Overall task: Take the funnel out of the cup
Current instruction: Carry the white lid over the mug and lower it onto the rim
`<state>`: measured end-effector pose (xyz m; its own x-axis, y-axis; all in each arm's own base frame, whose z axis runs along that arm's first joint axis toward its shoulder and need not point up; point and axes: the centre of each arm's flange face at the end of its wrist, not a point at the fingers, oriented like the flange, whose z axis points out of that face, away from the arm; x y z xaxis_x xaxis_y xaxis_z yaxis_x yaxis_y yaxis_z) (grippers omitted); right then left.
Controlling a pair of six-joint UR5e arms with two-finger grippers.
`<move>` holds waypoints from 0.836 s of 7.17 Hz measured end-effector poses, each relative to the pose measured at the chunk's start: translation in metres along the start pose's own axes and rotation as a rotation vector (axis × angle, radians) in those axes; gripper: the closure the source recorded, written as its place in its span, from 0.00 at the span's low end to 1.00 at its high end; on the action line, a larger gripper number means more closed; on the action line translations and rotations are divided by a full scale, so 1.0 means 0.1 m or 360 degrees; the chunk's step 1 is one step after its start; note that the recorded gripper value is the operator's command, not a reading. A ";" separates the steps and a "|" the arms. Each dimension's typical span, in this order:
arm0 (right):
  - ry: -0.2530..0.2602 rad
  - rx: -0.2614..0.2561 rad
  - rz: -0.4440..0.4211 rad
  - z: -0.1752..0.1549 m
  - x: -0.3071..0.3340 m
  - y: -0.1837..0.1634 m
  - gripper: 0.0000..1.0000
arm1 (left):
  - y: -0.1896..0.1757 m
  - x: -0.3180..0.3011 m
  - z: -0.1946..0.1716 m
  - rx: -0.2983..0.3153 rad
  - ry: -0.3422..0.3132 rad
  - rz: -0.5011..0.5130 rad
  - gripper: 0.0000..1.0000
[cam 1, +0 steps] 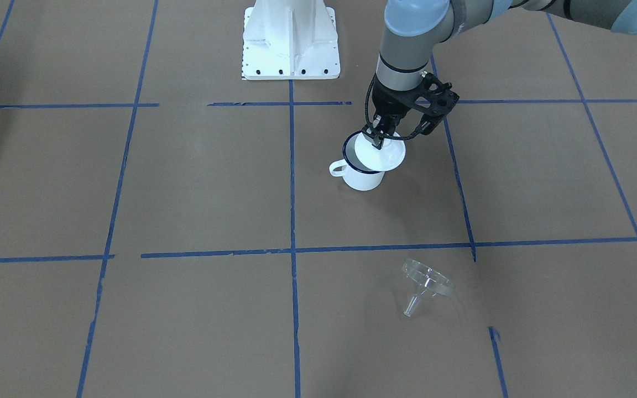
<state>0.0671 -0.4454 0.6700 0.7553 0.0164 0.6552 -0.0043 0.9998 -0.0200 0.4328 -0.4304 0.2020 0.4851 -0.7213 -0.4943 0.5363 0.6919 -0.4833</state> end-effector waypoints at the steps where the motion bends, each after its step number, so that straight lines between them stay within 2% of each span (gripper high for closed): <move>1: 0.0000 0.0000 0.0000 0.00 0.00 0.00 0.00 | 0.04 0.01 0.03 -0.0004 -0.0006 0.0003 1.00; 6: 0.0000 0.0000 0.0000 0.00 0.00 0.00 0.00 | 0.13 0.07 0.07 -0.0014 -0.0016 0.0012 1.00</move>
<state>0.0672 -0.4454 0.6700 0.7553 0.0164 0.6552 -0.0044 0.9998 -0.0200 0.4480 -0.4262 0.1974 0.4963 -0.7162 -0.4906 0.5266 0.6977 -0.4858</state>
